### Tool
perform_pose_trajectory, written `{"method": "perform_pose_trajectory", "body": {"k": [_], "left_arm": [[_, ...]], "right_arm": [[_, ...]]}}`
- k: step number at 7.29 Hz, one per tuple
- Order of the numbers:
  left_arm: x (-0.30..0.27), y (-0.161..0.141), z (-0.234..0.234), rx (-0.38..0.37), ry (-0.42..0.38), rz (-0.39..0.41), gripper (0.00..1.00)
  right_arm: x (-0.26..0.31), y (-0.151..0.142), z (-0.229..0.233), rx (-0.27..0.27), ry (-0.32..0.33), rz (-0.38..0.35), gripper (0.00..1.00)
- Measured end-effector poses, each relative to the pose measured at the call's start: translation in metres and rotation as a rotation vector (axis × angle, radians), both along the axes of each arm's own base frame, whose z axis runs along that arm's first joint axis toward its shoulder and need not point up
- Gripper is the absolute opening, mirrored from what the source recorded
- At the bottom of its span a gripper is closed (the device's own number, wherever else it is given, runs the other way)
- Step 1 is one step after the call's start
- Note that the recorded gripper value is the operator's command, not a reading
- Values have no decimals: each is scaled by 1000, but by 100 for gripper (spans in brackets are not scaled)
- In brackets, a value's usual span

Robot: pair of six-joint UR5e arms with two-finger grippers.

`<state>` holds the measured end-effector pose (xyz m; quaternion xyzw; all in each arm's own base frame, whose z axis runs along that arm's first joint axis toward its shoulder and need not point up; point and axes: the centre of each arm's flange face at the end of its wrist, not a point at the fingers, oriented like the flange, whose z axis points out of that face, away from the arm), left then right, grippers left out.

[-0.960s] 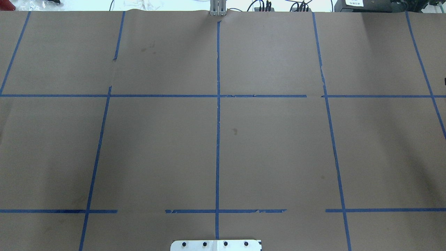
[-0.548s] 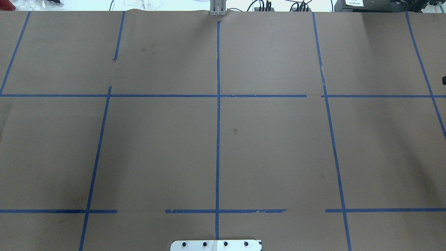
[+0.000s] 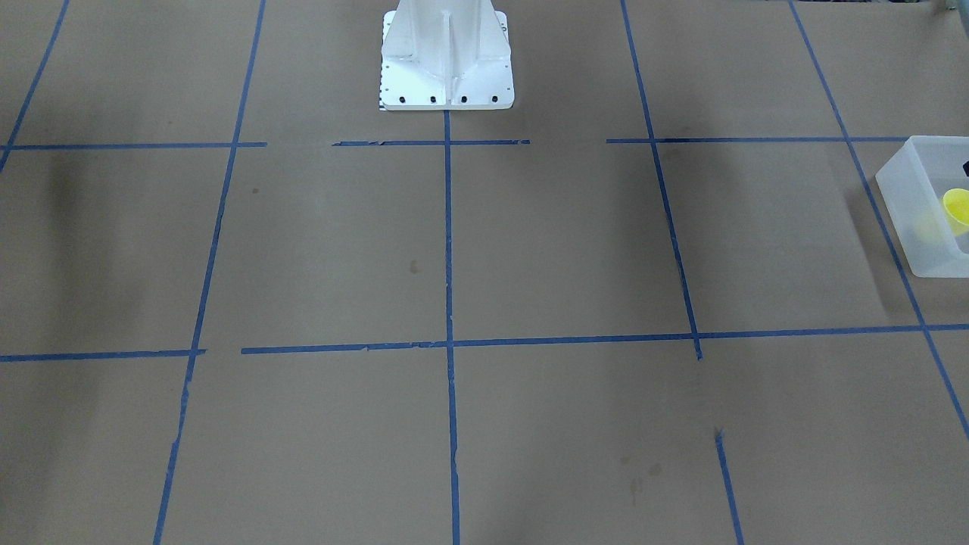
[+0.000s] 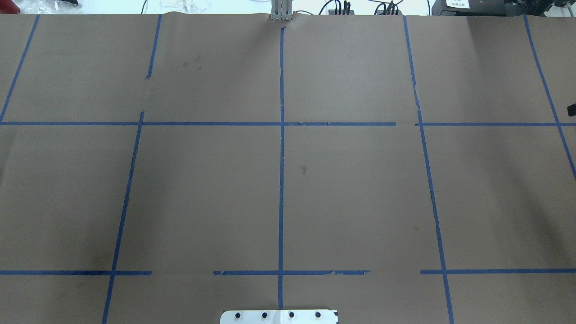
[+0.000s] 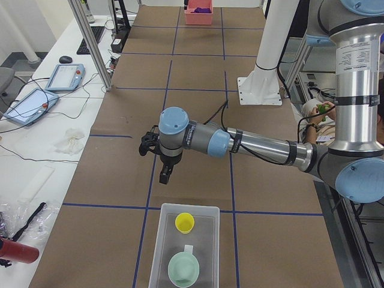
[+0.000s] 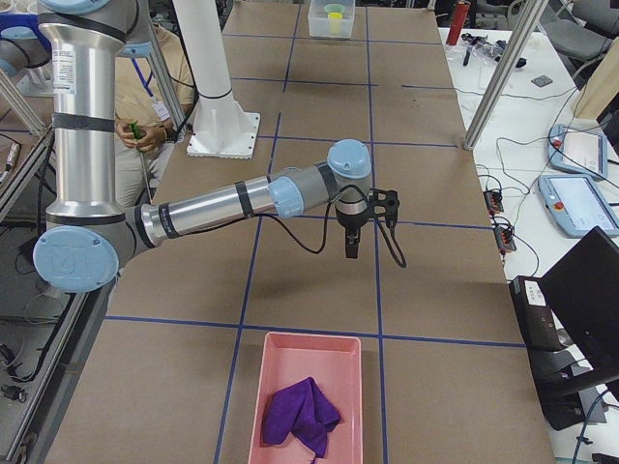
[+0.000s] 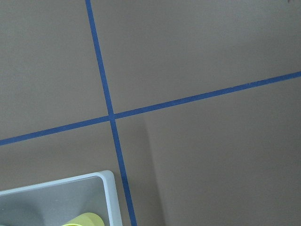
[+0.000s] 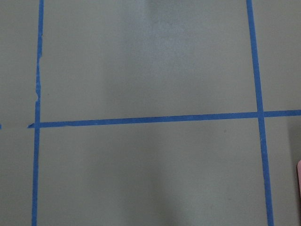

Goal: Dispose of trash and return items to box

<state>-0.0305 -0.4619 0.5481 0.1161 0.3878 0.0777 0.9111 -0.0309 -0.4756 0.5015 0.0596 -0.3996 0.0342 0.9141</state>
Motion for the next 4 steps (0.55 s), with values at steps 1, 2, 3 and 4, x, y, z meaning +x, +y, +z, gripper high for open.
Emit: {"method": "perform_pose_trajectory", "body": {"k": [1, 2, 3, 4], "left_arm": [[-1, 1, 1, -3, 0, 0, 100], [-1, 3, 2, -4, 0, 0, 100], [-1, 4, 1, -3, 0, 0, 100], [-2, 5, 2, -5, -1, -2, 100]], "right_arm": [[5, 1, 5, 47, 26, -72, 100], [13, 1, 11, 98, 52, -156, 100], [19, 1, 15, 141, 70, -231, 100], [24, 0, 17, 177, 81, -284, 100]]}}
